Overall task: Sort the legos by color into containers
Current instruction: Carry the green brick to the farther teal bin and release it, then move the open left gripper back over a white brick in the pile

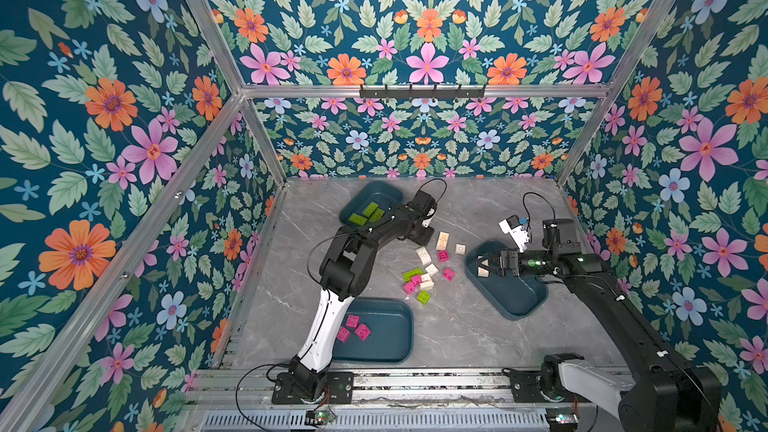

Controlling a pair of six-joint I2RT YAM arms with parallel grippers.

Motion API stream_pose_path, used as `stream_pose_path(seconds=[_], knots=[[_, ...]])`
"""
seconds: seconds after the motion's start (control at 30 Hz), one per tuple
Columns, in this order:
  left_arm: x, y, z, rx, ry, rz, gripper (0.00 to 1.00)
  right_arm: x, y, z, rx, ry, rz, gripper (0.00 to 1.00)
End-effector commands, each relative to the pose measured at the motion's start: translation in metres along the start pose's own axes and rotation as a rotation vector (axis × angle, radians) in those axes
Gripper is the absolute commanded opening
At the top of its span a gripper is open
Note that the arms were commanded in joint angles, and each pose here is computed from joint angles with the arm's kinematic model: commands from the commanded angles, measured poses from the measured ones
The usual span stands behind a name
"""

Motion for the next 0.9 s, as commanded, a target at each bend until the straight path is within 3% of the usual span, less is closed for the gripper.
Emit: stream_pose_path(seconds=[0.0, 0.43, 0.67, 0.87], knots=[[-0.021, 0.006, 0.007, -0.011, -0.011, 0.022, 0.31, -0.001, 0.003, 0.004, -0.023, -0.014, 0.001, 0.99], [-0.107, 0.121, 0.017, -0.179, -0.11, 0.237, 0.31, 0.001, 0.007, 0.012, -0.02, -0.021, 0.03, 0.99], [-0.094, 0.178, 0.017, -0.243, -0.132, 0.296, 0.31, 0.0, 0.008, 0.013, -0.019, -0.02, 0.03, 0.99], [-0.068, 0.198, 0.019, -0.269, -0.135, 0.281, 0.32, 0.0, 0.008, 0.013, -0.015, -0.017, 0.024, 0.99]])
Point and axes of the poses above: each gripper's point midway between its finger pads, its own x axis out along the fingers, its own y axis along the line the jaws close on, z = x × y, the point moved 1 cm from there along -x, back along the fingers, and after that the axes turned 11 degrees about x, right-handed, at the moved point
